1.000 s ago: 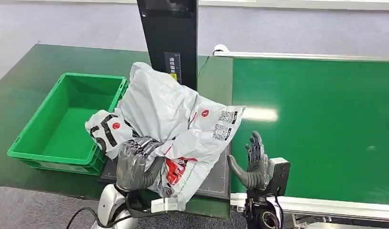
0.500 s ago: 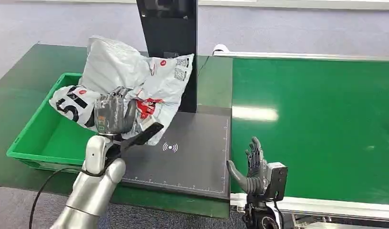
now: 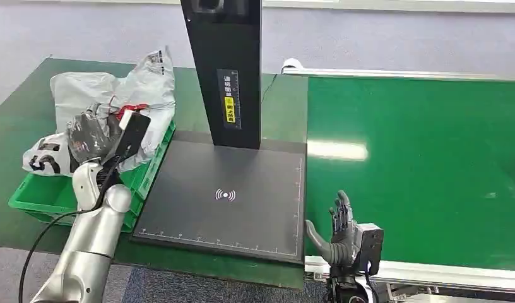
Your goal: Moved the parcel from conveyor to table for the left to box.
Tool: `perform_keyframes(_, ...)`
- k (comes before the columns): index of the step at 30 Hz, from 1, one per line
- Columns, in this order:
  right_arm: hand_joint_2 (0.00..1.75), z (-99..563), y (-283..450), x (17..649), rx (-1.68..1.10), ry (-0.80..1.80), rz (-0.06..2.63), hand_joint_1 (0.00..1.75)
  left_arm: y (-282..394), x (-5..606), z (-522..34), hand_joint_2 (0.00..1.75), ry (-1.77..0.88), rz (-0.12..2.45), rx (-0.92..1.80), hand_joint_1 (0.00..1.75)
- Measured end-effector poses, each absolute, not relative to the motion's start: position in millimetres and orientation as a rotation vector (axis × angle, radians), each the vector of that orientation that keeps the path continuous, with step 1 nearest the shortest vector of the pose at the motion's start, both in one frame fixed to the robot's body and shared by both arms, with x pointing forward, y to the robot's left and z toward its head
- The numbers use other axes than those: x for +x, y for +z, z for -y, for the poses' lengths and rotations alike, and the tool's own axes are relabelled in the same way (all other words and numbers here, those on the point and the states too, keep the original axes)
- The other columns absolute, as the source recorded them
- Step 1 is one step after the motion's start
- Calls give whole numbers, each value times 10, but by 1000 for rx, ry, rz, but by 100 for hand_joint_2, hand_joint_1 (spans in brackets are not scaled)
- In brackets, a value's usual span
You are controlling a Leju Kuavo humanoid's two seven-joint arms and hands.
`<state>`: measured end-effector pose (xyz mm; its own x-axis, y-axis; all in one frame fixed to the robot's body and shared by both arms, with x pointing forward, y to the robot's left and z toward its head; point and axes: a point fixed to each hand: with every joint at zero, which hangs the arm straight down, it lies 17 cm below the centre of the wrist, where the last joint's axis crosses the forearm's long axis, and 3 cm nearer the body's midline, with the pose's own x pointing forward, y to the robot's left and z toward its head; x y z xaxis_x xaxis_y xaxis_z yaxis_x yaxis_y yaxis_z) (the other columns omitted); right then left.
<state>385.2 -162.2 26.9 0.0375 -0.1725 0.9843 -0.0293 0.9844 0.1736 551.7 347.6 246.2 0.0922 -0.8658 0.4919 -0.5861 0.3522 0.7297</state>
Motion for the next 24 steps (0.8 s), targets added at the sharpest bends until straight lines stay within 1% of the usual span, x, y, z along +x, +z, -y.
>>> perform_keyframes(5,175,1608,259,3856,160,-102,1524,0,2233,5552,-3491,175,-439,1516,1316,175)
perform_keyframes(6,175,1603,261,3859,161,-100,1523,0,2191,5558,-3471,175,-459,1505,1310,157)
perform_keyframes(8,175,1588,262,3862,164,-99,1521,0,2117,5560,-3392,175,-501,1494,1303,157)
perform_keyframes(9,175,1584,263,3864,164,-97,1520,0,2078,5566,-3346,175,-521,1489,1291,12)
perform_keyframes(10,175,1580,265,3867,165,-95,1520,0,2043,5569,-3300,175,-538,1485,1283,0)
perform_keyframes(15,175,1567,299,3903,169,-89,1526,0,1891,5559,-3161,175,-576,1469,1242,0)
perform_keyframes(21,175,1560,326,3927,172,-86,1532,0,1840,5560,-3119,175,-580,1464,1225,0)
perform_keyframes(24,175,1553,328,3928,174,-84,1532,0,1923,5533,-3079,175,-563,1528,1233,0)
